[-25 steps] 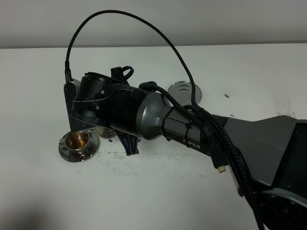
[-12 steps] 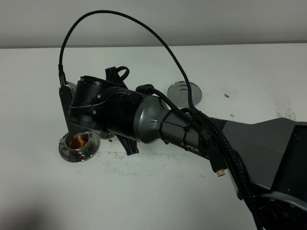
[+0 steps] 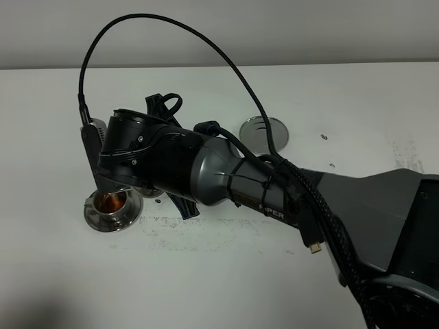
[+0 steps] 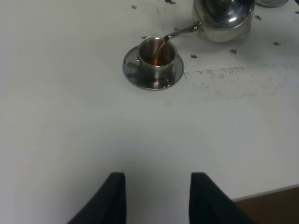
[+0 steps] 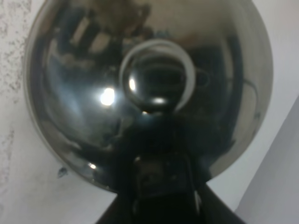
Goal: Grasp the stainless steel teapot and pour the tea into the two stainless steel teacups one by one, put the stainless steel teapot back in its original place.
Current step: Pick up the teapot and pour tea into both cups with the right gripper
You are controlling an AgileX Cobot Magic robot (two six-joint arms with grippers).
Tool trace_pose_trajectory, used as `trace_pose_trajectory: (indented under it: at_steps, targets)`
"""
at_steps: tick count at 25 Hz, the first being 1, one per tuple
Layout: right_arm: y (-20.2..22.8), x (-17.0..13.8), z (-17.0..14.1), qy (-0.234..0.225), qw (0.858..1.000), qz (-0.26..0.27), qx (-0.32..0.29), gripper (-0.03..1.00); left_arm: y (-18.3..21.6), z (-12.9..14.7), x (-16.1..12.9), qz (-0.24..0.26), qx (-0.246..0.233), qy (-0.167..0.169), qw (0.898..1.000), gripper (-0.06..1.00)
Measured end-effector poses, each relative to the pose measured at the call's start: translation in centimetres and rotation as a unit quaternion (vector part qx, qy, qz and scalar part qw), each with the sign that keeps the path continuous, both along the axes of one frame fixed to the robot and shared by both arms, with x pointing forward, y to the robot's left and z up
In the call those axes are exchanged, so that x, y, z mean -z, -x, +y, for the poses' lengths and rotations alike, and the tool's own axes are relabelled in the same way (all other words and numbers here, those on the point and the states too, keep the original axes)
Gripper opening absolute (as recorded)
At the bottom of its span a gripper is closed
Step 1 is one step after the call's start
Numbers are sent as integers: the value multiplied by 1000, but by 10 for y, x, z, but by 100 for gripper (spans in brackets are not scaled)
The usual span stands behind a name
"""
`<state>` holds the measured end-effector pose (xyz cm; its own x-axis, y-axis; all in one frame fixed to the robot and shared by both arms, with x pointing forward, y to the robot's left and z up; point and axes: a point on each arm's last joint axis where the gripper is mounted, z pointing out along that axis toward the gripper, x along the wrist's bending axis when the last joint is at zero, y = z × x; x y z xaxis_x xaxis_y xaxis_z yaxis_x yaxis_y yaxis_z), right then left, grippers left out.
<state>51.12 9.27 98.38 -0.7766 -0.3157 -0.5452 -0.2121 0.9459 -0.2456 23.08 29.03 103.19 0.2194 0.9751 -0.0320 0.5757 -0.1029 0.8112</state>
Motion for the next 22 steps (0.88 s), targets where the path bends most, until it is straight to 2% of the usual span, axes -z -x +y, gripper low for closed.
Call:
trace_pose_trajectory:
  at_steps: [22]
  targets:
    - [-3, -4, 4, 12, 998, -32, -44, 17, 0, 0, 0, 0, 0, 0, 1000, 33]
